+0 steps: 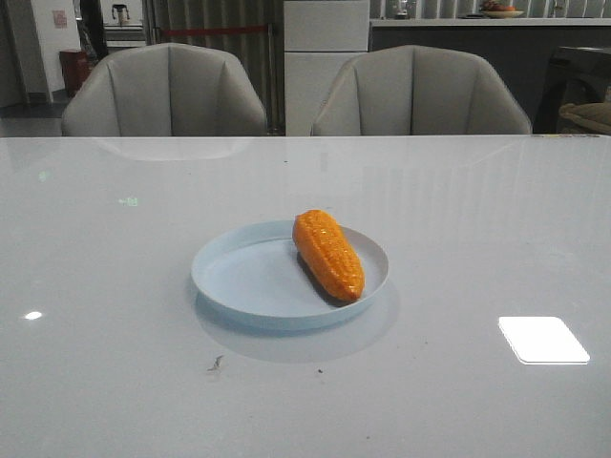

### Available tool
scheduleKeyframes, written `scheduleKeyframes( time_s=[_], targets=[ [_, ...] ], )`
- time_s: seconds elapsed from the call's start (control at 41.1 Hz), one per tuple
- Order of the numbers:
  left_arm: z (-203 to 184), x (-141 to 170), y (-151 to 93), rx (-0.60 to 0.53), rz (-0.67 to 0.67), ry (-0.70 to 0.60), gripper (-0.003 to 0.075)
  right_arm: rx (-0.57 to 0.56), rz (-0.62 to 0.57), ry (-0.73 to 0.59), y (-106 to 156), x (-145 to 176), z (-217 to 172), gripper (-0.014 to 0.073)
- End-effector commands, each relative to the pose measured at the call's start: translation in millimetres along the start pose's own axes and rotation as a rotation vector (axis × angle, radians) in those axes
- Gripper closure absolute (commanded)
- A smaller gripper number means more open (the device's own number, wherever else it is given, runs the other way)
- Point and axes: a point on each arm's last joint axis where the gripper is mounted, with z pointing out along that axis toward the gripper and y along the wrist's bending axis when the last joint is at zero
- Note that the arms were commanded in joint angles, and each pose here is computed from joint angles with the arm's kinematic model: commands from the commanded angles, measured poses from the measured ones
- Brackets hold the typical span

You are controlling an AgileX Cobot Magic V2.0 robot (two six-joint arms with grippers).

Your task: Place corn on plate with both arms

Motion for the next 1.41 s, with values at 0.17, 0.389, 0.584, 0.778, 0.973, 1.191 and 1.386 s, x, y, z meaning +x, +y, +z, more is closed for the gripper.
scheduleKeyframes(
  time_s=[0.17,0.389,0.584,0.778,0.973,1.191,1.386],
  targets=[
    [-0.3,3.9,1.0,-0.01,-0.01,-0.064,0.0631,0.025,-0.002,-0.04,1.7,23.6,3.4,0.054],
    [-0.3,3.9,1.0,-0.01,-0.01,-0.064,0.0631,0.023,-0.002,-0.022,1.9,25.3,3.5,0.054],
    [-0.3,3.9,1.0,-0.01,-0.01,-0.064,0.0631,0.023,-0.002,-0.021,1.9,25.4,3.5,0.054],
    [-0.3,3.9,1.0,-0.01,-0.01,-0.064,0.0631,0.023,-0.002,-0.021,1.9,25.4,3.5,0.054],
    [-0.3,3.9,1.0,-0.01,-0.01,-0.064,0.0631,0.023,-0.002,-0.021,1.9,25.4,3.5,0.054],
    [-0.3,3.9,1.0,-0.01,-0.01,-0.064,0.0631,0.023,-0.002,-0.021,1.9,25.4,3.5,0.054],
    [-0.3,3.9,1.0,-0.01,-0.01,-0.064,0.0631,0.023,-0.002,-0.021,1.9,25.4,3.5,0.054]
  ],
)
